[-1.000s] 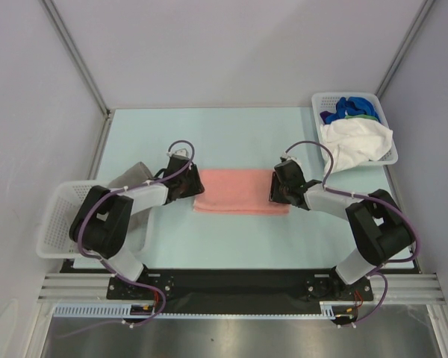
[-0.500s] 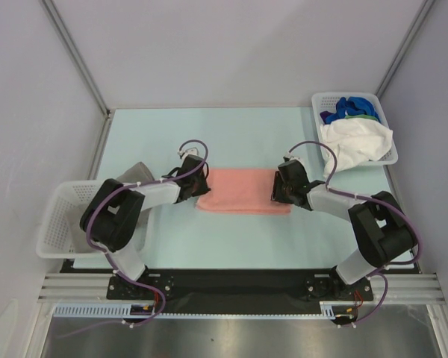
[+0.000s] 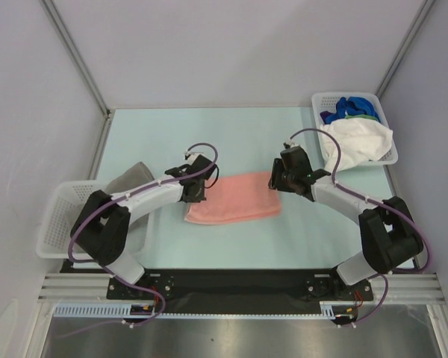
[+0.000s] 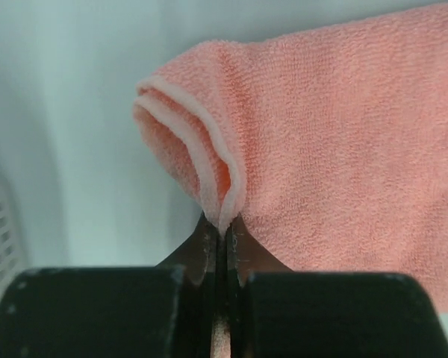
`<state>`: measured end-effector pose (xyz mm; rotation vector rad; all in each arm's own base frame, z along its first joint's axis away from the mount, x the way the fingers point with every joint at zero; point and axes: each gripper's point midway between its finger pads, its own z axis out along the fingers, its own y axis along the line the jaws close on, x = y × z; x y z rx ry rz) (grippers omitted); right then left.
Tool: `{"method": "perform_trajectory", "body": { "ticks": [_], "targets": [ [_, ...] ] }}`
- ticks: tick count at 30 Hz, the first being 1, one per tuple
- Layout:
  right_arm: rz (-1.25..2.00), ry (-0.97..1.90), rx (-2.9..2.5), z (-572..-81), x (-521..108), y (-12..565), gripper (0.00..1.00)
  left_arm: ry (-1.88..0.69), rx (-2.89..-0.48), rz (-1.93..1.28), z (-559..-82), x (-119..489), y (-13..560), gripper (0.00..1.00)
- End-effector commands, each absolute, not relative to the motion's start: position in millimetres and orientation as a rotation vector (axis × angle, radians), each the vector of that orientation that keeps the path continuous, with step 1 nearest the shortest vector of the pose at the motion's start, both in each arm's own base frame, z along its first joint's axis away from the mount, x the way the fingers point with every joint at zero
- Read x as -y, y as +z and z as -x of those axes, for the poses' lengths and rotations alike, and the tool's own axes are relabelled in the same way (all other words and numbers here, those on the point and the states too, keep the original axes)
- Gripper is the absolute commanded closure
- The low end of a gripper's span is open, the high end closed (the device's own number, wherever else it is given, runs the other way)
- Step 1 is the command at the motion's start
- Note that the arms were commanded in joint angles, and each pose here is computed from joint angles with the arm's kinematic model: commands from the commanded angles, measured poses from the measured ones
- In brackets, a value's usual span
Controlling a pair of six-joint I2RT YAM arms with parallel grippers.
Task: Fold and stack the towels
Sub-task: Neatly place the folded towel into the bin
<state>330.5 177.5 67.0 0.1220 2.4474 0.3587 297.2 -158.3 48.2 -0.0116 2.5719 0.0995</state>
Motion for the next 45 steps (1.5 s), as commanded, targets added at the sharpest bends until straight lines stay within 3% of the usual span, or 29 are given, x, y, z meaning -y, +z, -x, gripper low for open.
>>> {"method": "perform_trajectory", "body": {
  "ticks": [1,8,30,45],
  "targets": [
    [-0.084,0.435,-2.32,-359,-193,125,0.52,0.307,-2.51,-0.01,-291,135,96,1.0],
    [-0.078,0.484,-2.233,-377,-200,164,0.52,0.603,-2.388,0.076,-270,81,155,1.0],
    [-0.083,0.481,-2.214,-382,-195,164,0.52,0.377,-1.995,0.237,-259,37,338,1.0],
    [-0.1,0.489,-2.182,-381,-196,184,0.53,0.265,-1.883,0.257,-244,25,408,1.0]
  ]
}}
